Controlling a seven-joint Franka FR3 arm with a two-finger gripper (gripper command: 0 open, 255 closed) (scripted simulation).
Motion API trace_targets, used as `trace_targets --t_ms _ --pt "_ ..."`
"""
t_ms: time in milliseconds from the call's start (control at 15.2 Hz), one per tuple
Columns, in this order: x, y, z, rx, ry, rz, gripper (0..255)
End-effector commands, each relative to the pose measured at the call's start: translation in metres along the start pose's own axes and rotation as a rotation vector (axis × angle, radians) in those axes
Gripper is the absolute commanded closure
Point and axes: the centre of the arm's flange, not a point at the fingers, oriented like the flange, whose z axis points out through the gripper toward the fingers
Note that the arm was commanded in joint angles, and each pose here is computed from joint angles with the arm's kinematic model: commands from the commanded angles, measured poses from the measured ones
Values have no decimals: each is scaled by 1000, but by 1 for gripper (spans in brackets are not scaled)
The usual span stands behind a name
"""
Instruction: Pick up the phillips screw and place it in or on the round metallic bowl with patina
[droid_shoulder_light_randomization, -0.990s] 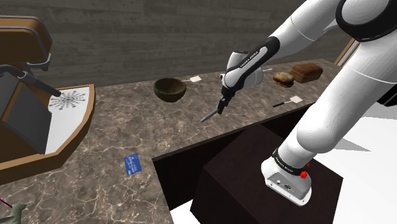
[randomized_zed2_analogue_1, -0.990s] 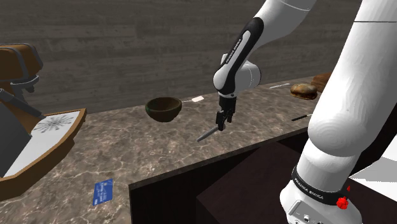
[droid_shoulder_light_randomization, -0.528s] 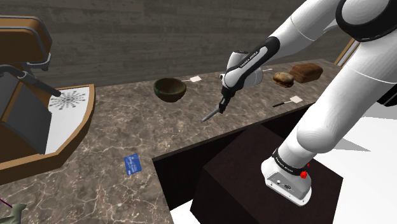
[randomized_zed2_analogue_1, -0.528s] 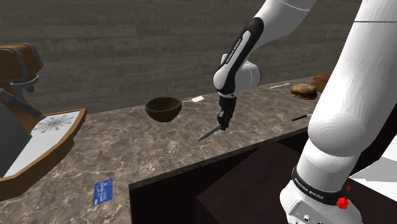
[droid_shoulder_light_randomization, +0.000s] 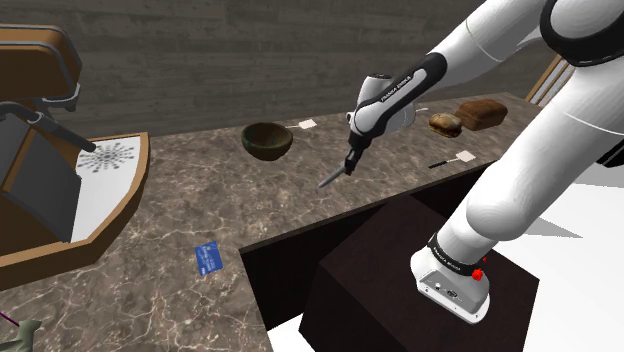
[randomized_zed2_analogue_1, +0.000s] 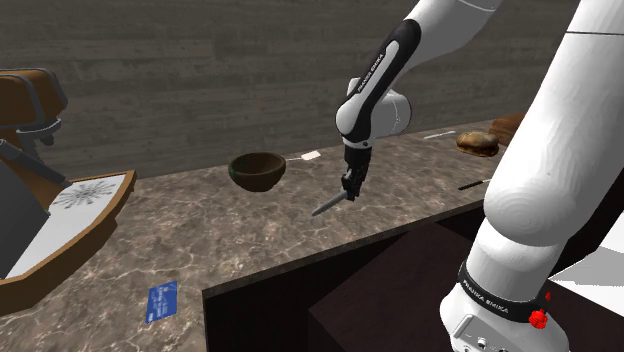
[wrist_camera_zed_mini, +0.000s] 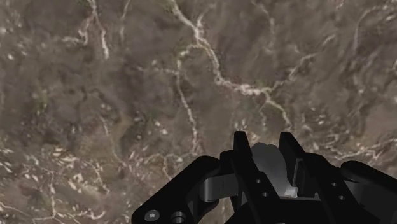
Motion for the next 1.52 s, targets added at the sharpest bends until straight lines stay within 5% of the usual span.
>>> trace_targets --t_ms 0,1452 --pt "-1 0 -11 0 0 0 255" --pt "-1 -3 -127 0 0 0 255"
